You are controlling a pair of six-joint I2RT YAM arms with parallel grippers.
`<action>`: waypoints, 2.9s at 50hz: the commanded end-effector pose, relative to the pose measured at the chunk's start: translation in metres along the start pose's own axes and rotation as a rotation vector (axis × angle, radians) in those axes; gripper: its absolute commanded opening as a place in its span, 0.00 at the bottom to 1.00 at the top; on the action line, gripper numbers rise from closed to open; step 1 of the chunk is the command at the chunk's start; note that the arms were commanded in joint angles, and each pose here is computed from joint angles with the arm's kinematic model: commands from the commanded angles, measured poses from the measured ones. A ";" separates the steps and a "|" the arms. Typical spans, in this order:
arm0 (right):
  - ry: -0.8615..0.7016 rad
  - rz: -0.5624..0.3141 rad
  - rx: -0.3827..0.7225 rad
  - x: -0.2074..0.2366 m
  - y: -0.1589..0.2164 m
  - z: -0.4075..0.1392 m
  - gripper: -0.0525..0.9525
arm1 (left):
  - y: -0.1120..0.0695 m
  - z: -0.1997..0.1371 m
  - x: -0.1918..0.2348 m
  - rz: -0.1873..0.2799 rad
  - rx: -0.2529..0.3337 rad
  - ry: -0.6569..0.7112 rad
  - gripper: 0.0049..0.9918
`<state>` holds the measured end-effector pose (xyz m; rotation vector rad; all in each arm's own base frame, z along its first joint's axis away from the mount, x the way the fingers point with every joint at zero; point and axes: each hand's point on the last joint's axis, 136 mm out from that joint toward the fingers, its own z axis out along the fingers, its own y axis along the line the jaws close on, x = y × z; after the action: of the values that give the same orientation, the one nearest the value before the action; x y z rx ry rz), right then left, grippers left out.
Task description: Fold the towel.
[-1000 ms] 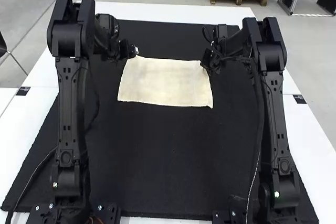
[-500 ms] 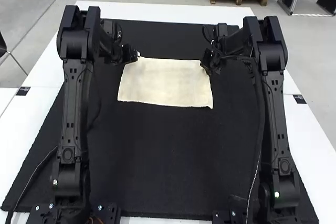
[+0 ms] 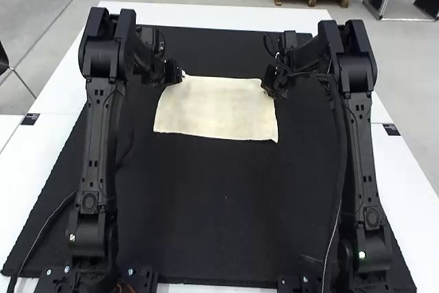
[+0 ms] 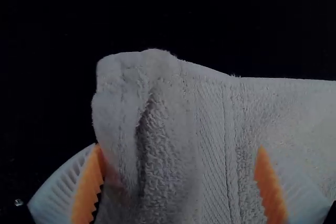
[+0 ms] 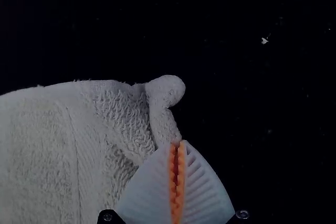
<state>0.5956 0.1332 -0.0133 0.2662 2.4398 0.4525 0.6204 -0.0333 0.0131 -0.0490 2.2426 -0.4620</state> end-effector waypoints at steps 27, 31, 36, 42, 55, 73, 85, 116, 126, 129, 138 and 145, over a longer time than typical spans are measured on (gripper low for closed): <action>0.051 -0.048 -0.084 0.015 0.032 -0.025 0.05 | 0.018 -0.019 -0.011 0.044 -0.127 -0.165 0.03; 0.038 -0.047 -0.092 0.010 0.034 -0.037 0.05 | 0.014 -0.028 -0.011 0.049 -0.125 -0.169 0.03; 0.018 -0.054 -0.101 0.005 0.037 -0.053 0.05 | 0.006 -0.041 -0.014 0.057 -0.120 -0.179 0.02; -0.006 -0.071 -0.109 0.003 0.039 -0.067 0.05 | -0.001 -0.055 -0.018 0.064 -0.116 -0.193 0.03; -0.054 -0.082 -0.116 0.000 0.038 -0.095 0.05 | -0.019 -0.077 -0.010 0.097 -0.096 -0.183 0.02; -0.118 -0.082 -0.107 0.008 0.011 -0.138 0.05 | -0.030 -0.114 0.011 0.175 -0.086 -0.192 0.02; -0.118 -0.089 -0.090 0.026 -0.005 -0.153 0.05 | -0.029 -0.122 0.031 0.194 -0.093 -0.163 0.03; -0.066 -0.096 -0.073 0.075 -0.026 -0.154 0.05 | -0.023 -0.127 0.076 0.217 -0.101 -0.091 0.02; -0.057 -0.101 -0.076 0.083 -0.026 -0.152 0.05 | -0.024 -0.133 0.084 0.217 -0.100 -0.090 0.02; -0.050 -0.106 -0.079 0.088 -0.024 -0.152 0.05 | -0.022 -0.134 0.086 0.214 -0.104 -0.085 0.03; -0.037 -0.115 -0.082 0.098 -0.022 -0.149 0.05 | -0.021 -0.137 0.096 0.222 -0.106 -0.066 0.03; -0.044 -0.113 -0.085 0.098 -0.023 -0.148 0.05 | -0.021 -0.144 0.103 0.218 -0.109 -0.060 0.03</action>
<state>0.4224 0.1005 0.0204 0.1248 2.4095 0.4910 0.4435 -0.0287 0.0126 0.1051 2.2263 -0.2279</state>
